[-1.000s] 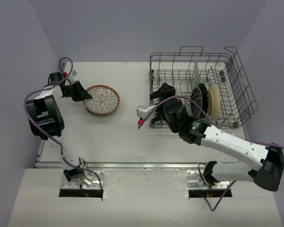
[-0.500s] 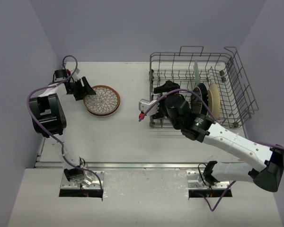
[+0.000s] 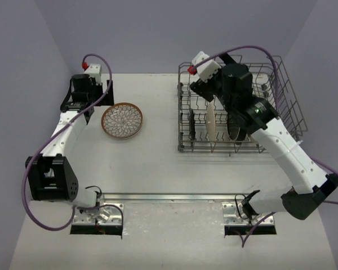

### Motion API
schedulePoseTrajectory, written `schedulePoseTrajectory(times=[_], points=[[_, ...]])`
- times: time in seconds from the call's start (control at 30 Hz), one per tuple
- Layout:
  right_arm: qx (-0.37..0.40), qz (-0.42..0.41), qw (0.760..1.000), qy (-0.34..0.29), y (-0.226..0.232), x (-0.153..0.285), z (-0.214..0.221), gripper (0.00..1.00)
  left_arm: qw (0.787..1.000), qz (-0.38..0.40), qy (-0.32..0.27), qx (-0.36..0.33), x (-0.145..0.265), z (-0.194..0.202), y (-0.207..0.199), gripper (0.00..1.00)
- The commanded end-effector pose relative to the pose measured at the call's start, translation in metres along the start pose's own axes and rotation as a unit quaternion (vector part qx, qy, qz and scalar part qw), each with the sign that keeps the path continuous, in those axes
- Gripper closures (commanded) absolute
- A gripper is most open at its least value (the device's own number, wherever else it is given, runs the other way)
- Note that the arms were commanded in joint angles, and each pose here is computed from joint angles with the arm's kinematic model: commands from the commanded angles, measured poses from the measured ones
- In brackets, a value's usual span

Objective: Unload the plates from the dish rack

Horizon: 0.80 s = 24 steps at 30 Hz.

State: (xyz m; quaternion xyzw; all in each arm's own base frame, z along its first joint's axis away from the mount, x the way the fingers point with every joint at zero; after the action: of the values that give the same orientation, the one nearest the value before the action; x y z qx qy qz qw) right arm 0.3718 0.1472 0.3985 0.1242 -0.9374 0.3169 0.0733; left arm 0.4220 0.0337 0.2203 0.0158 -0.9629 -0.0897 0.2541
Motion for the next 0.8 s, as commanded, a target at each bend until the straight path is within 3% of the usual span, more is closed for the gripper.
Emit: schedulePoseTrajectory(times=[0.0,0.23,0.6,0.77], points=[[-0.134,-0.037,0.984,0.108,-0.007,-0.038,0.061,0.04,0.995,-0.08,-0.056,-0.019,0.042,-0.029,0.032,0.0],[-0.265,-0.058,0.941,0.201,-0.058,-0.09,0.129,0.25,0.997,-0.035,-0.056,-0.039,0.075,-0.029,0.005,0.0],[-0.305,-0.085,0.908,0.274,-0.038,-0.139,0.204,0.25,0.999,0.011,-0.028,-0.03,0.069,-0.017,-0.019,0.0],[-0.3,-0.073,0.906,0.289,-0.028,-0.16,0.232,0.25,0.999,0.007,-0.016,-0.033,0.068,-0.008,-0.019,0.0]])
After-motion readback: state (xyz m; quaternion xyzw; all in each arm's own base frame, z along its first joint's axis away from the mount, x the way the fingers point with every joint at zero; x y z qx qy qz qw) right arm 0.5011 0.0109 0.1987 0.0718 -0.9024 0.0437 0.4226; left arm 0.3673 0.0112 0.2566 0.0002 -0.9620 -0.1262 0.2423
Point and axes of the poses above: each gripper's point midway between its finger pads, its own x axis back along the fingers, its own y axis along the line the jaws close on, z = x × y, the point moved 1 cm from there along x, back along the fingers, and after that the axes turned 8 degrees about -x, right-handed, at the moved point
